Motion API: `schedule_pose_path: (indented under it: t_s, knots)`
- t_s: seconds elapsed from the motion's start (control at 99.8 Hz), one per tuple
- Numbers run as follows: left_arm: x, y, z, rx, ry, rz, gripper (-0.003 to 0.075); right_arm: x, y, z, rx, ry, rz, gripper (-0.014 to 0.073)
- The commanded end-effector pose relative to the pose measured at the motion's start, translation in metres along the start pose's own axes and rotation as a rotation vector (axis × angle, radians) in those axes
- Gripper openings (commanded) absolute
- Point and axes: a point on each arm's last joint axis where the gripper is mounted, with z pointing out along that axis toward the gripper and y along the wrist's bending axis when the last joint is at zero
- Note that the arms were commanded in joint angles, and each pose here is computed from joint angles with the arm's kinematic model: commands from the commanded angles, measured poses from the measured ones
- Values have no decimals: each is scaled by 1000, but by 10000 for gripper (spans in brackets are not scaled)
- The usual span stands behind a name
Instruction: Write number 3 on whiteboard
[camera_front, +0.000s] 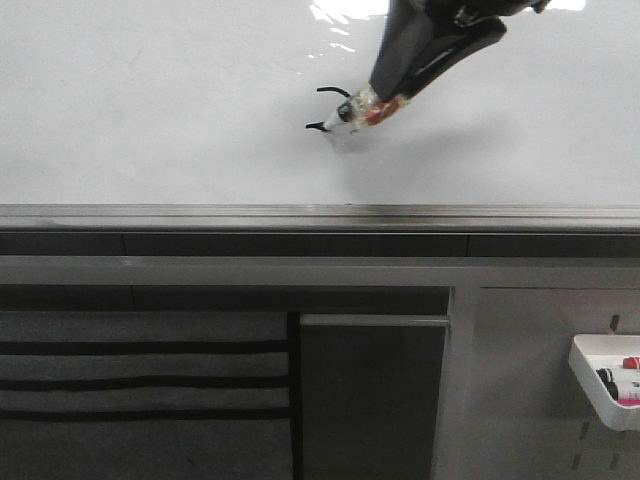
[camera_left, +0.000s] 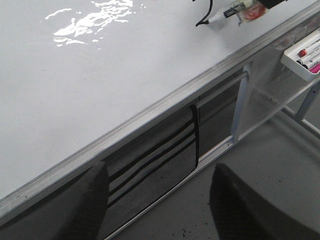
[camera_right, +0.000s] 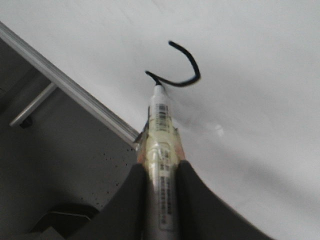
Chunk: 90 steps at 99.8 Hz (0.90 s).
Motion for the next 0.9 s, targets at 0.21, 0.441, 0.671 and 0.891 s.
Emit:
schedule_pose_path:
  t_s: [0.21,0.441,0.671,0.891]
  knots:
    - [-13,4,-6,-38,-90,-30,410,-4,13,-2,10,-85,-41,14]
    - [-13,4,-6,-38,-90,-30,410,-29,32,-5,-18,-186,-78,14]
    - [-13,4,-6,-38,-90,-30,410,-2,64,-63,-74,-249,-194,14]
    - [-13,4,-6,-38,-90,-30,410,29,85,-90,-113,-297,-360,14]
